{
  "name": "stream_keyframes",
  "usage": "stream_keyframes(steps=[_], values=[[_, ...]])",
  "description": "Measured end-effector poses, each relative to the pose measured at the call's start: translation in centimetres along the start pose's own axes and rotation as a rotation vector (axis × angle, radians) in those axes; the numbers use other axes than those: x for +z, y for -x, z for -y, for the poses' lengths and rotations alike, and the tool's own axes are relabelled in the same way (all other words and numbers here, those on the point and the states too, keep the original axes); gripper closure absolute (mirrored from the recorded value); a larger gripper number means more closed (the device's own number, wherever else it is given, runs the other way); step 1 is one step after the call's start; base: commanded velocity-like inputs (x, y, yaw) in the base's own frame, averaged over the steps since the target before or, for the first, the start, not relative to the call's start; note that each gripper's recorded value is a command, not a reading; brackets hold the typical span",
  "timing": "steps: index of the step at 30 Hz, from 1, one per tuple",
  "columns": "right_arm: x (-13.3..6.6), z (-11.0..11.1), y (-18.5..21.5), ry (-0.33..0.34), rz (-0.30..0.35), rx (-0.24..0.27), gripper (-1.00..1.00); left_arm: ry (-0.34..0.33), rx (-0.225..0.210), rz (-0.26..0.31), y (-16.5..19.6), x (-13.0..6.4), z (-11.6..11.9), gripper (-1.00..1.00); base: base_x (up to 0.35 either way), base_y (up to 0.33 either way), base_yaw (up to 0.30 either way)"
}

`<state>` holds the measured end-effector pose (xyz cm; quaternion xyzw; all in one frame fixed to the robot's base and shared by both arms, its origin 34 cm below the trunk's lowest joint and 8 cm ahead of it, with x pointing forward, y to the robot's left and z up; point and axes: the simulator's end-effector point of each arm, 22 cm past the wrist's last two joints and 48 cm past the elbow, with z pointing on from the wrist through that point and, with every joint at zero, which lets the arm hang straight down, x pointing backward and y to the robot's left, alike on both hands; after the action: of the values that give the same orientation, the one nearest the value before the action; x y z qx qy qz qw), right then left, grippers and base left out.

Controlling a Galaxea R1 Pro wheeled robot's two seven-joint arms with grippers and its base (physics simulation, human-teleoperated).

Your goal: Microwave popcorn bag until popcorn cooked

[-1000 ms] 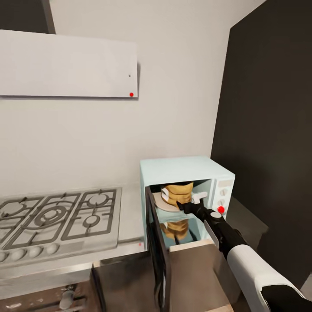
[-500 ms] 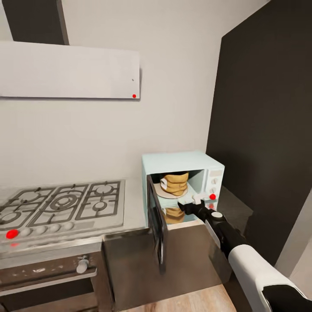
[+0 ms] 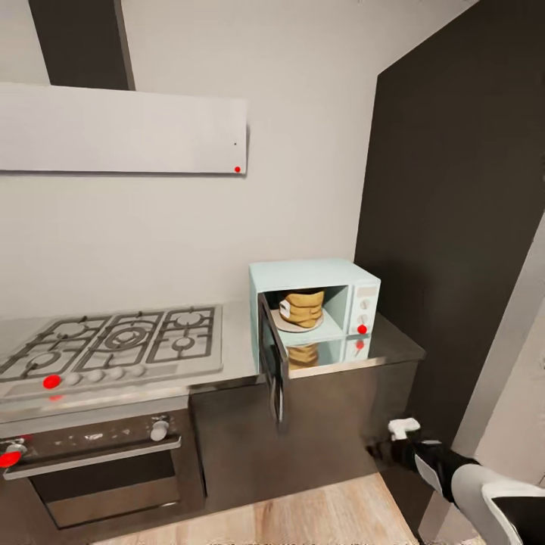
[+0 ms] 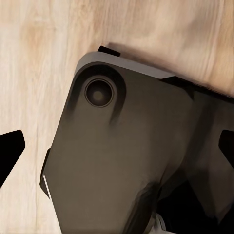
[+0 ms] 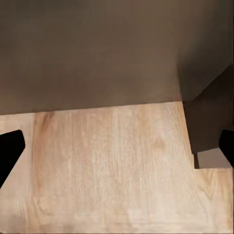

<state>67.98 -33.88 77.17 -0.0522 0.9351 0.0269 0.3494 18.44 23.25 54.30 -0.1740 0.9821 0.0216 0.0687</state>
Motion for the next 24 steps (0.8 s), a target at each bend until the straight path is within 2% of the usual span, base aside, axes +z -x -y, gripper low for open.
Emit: stream_keyframes(steps=[1, 3, 5, 11, 14, 15, 18, 20, 24], values=[[0.1, 0.1, -2.4, -0.003, -0.030, 0.001, -1.00, 0.000, 0.000, 0.000, 0.0, 0.0, 0.0, -1.00, -0.026, 0.000, 0.000], [-0.1, -0.2, -10.3, -0.007, -0.129, 0.006, -1.00, 0.000, 0.000, 0.000, 0.0, 0.0, -0.1, -1.00, -0.013, 0.000, 0.000], [-0.7, -0.4, -16.0, -0.014, -0.203, 0.007, -1.00, 0.001, 0.000, 0.001, 0.0, 0.0, -0.1, -1.00, -0.003, 0.000, 0.000], [-3.2, -1.3, -27.4, -0.031, -0.353, 0.010, -1.00, 0.002, 0.000, 0.001, 0.1, 0.0, -0.2, -1.00, 0.000, 0.000, 0.000], [-4.1, -1.5, -30.3, -0.044, -0.396, -0.005, -1.00, 0.001, 0.000, 0.001, 0.0, 0.0, -0.1, -1.00, 0.000, 0.000, 0.000], [-5.1, -1.3, -32.9, -0.053, -0.434, -0.013, -1.00, 0.001, 0.000, 0.001, 0.0, 0.0, -0.1, -1.00, 0.000, 0.000, 0.000], [-7.2, -0.5, -37.4, -0.089, -0.500, -0.022, -1.00, 0.000, 0.001, 0.000, 0.0, 0.0, 0.0, -1.00, 0.000, 0.000, 0.002], [-8.6, -0.8, -40.3, -0.090, -0.538, -0.024, -1.00, -0.001, 0.003, 0.001, 0.0, 0.0, 0.0, -1.00, 0.000, 0.000, 0.140], [-9.6, -0.9, -42.3, -0.091, -0.565, -0.024, -1.00, -0.004, 0.007, 0.003, 0.1, 0.0, 0.2, -1.00, 0.000, 0.000, 0.249]])
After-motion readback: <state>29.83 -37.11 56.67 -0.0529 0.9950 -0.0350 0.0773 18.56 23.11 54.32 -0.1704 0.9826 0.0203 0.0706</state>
